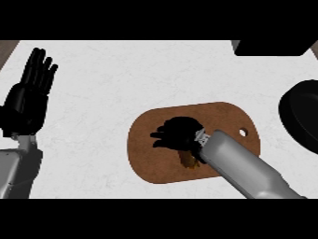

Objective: Pick the sweet potato from the cutting board and place it in the pot

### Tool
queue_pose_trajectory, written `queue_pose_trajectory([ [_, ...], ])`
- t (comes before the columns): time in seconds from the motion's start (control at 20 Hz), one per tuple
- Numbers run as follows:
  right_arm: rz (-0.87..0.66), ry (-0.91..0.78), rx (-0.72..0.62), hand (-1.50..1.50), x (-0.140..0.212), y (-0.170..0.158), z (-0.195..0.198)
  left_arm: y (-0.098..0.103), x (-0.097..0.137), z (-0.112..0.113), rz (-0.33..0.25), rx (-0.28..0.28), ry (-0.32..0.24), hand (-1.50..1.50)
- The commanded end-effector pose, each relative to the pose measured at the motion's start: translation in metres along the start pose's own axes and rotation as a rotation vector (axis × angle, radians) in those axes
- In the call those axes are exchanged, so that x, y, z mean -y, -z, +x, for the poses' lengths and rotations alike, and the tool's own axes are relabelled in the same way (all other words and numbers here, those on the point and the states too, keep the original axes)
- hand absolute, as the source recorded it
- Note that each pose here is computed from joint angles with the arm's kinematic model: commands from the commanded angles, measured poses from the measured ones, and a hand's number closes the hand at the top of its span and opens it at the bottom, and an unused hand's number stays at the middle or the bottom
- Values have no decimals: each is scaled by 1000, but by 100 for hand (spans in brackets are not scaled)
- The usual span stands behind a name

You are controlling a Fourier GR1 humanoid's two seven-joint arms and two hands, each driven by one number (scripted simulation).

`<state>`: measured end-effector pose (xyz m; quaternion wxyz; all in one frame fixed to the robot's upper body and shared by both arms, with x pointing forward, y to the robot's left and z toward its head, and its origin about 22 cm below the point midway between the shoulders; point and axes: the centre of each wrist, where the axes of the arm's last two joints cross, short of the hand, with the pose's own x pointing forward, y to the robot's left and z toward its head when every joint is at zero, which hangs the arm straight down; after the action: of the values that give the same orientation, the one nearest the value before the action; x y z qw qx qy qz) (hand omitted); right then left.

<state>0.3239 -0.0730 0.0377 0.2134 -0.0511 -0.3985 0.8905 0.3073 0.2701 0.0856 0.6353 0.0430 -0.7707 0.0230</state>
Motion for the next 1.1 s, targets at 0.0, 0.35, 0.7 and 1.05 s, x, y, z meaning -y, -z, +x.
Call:
queue_pose_trajectory([
  [0.0, 45, -21, 142, 150, -11, 16, 15, -1, -9, -6, -9, -21, 2, 0],
  [0.35, 16, -73, 150, 150, -27, 22, 23, -13, 0, -14, 3, 4, 13, 0],
  [0.7, -251, -36, -73, 150, 3, 17, 31, -3, 12, -19, -1, -6, -1, 0],
  [1.05, -657, 464, -750, 150, 20, -29, -23, -8, -3, -7, 28, -2, 4, 0],
])
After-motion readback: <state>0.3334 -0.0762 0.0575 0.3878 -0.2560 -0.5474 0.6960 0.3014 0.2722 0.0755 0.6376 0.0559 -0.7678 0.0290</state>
